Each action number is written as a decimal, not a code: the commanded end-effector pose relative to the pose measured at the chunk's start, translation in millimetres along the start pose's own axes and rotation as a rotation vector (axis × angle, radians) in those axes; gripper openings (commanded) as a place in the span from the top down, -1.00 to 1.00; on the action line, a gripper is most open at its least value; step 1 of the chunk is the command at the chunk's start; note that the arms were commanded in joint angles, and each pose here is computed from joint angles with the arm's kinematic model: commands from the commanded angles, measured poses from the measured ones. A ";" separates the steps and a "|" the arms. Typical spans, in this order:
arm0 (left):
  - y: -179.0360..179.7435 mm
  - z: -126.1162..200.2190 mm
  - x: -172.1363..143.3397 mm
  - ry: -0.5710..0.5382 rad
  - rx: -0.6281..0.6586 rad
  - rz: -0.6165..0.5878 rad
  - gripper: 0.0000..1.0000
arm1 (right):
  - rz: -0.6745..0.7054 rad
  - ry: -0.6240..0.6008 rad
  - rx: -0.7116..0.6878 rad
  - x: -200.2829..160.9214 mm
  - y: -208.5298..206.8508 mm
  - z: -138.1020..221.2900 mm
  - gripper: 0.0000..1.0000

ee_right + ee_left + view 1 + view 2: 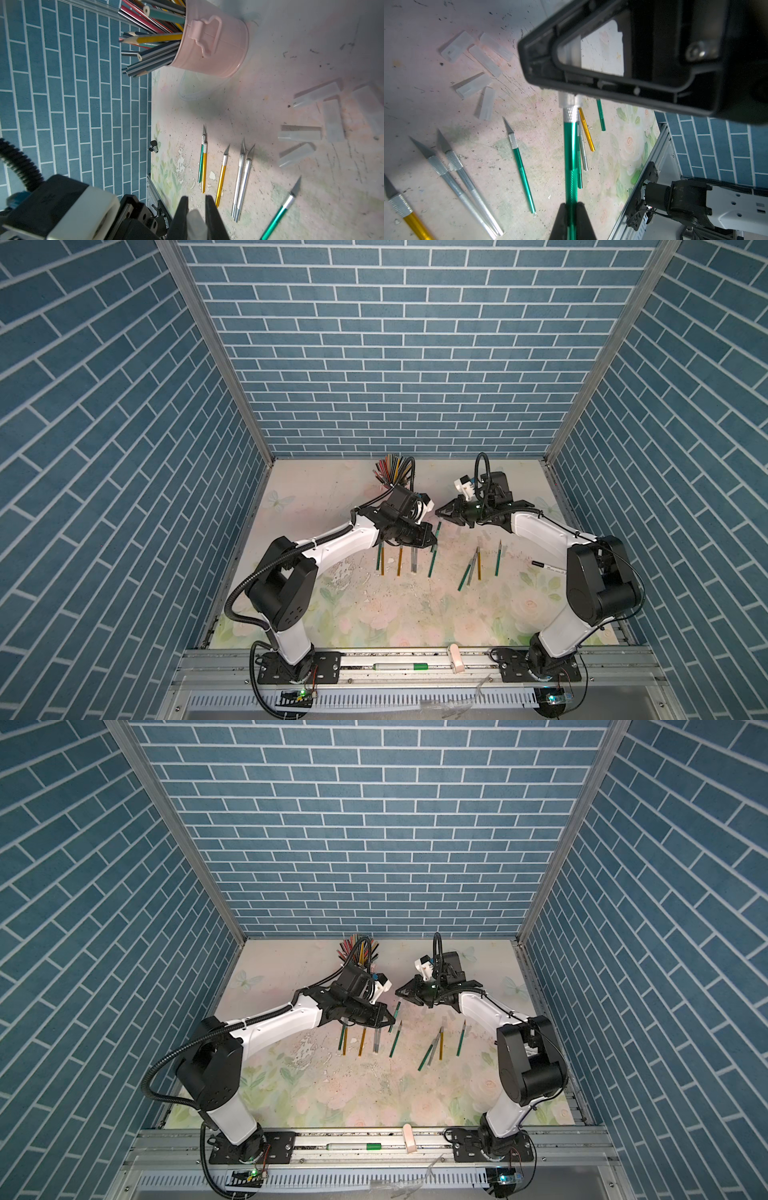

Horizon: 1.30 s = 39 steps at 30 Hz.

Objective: Remove protective caps from carving knives
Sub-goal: Remove the protective sleeve from the carving knife.

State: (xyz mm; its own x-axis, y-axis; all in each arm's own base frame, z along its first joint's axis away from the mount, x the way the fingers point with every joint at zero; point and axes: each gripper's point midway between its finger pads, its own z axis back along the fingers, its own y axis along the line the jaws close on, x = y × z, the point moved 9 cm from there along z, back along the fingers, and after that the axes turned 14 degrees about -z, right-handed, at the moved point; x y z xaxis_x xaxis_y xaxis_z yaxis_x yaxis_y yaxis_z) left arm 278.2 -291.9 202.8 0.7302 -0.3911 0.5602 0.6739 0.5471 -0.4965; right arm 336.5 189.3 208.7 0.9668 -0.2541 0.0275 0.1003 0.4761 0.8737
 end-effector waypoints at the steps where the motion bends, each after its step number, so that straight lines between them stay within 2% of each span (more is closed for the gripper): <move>1: -1.0 2.6 -23.0 0.105 0.012 -0.001 0.95 | 0.050 -0.108 0.021 21.0 21.3 13.7 1.00; 10: -1.2 7.5 -34.6 0.112 0.035 0.003 0.95 | 0.062 -0.166 0.010 41.5 26.0 26.5 1.00; 22: -8.3 -1.9 -42.4 0.164 0.021 -0.006 0.95 | 0.064 -0.201 0.037 63.8 30.9 30.5 1.00; 39: -9.5 2.9 -38.7 0.143 0.046 -0.011 0.95 | 0.050 -0.221 0.032 64.2 23.2 37.8 1.00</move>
State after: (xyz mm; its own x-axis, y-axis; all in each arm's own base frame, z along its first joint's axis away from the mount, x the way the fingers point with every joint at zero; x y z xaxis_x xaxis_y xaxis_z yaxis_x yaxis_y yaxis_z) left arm 243.8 -281.6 185.7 0.7381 -0.4955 0.4579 0.6741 0.5710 -0.4686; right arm 394.0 156.7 245.7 0.9053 -0.3964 0.1526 0.0540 0.4638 0.8843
